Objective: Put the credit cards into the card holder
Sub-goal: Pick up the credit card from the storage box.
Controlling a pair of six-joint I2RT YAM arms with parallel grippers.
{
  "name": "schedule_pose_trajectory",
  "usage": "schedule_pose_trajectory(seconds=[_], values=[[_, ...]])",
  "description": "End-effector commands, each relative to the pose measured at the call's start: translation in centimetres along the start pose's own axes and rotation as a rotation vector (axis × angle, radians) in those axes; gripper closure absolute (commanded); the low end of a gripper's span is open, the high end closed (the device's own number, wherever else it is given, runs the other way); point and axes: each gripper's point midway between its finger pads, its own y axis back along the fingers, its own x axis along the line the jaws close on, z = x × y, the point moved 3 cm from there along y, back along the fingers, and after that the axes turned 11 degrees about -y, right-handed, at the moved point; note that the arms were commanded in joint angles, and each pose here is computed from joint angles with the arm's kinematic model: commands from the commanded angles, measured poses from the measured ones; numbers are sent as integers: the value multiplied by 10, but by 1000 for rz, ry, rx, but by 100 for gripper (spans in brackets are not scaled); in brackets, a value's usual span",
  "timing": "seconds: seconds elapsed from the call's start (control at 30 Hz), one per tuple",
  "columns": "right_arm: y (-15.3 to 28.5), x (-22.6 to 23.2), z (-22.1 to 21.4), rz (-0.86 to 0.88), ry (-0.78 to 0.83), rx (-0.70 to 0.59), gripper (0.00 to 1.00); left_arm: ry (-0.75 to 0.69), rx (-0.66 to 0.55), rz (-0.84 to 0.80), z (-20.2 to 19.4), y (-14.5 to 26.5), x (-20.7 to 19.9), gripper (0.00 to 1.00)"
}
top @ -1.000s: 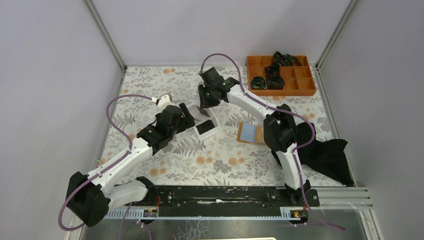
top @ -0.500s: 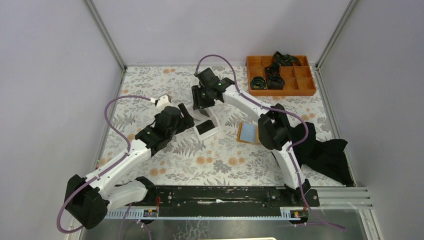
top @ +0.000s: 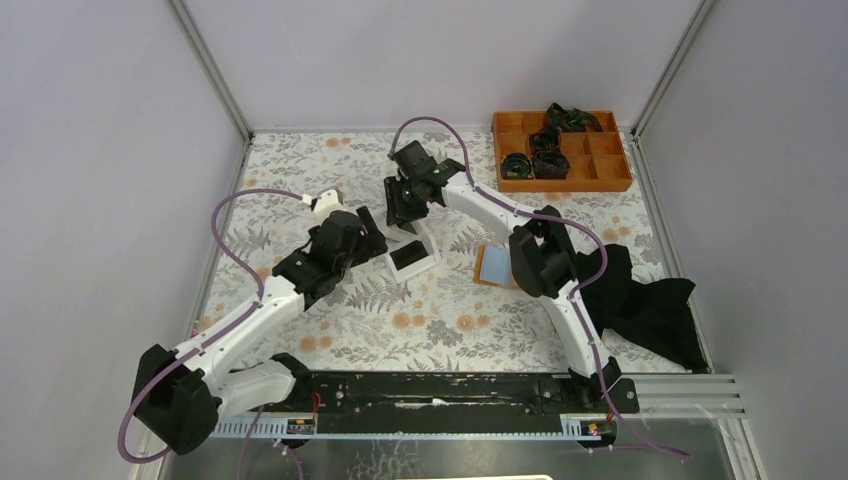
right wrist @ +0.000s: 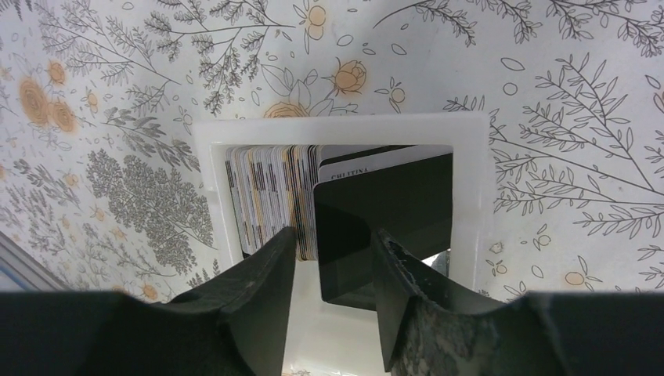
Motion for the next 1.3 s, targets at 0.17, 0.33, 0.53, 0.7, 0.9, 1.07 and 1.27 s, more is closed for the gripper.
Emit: schedule_pose_trajectory(seconds=[0.17, 0.33, 0.53, 0.7, 0.9, 1.07, 1.27], values=[[14, 16, 9, 78, -28, -19, 65, 6, -44, -11, 10, -7, -2, 13], [23, 26, 16, 104, -31, -37, 67, 10, -44, -13, 10, -7, -2, 13], [34, 32, 21, 122, -34, -53, 69, 21, -41, -19, 8, -7, -2, 13], [40, 35, 23, 126, -31, -68, 70, 27, -37, -27, 8, -8, -4, 13], [46, 34, 25, 123, -31, -81, 71, 31, -37, -32, 8, -8, -5, 13], [50, 34, 27, 121, -31, -90, 71, 31, -38, -34, 9, -8, -6, 13], [54, 28, 28, 110, -37, -97, 72, 35, -36, -40, 9, -8, -7, 13]])
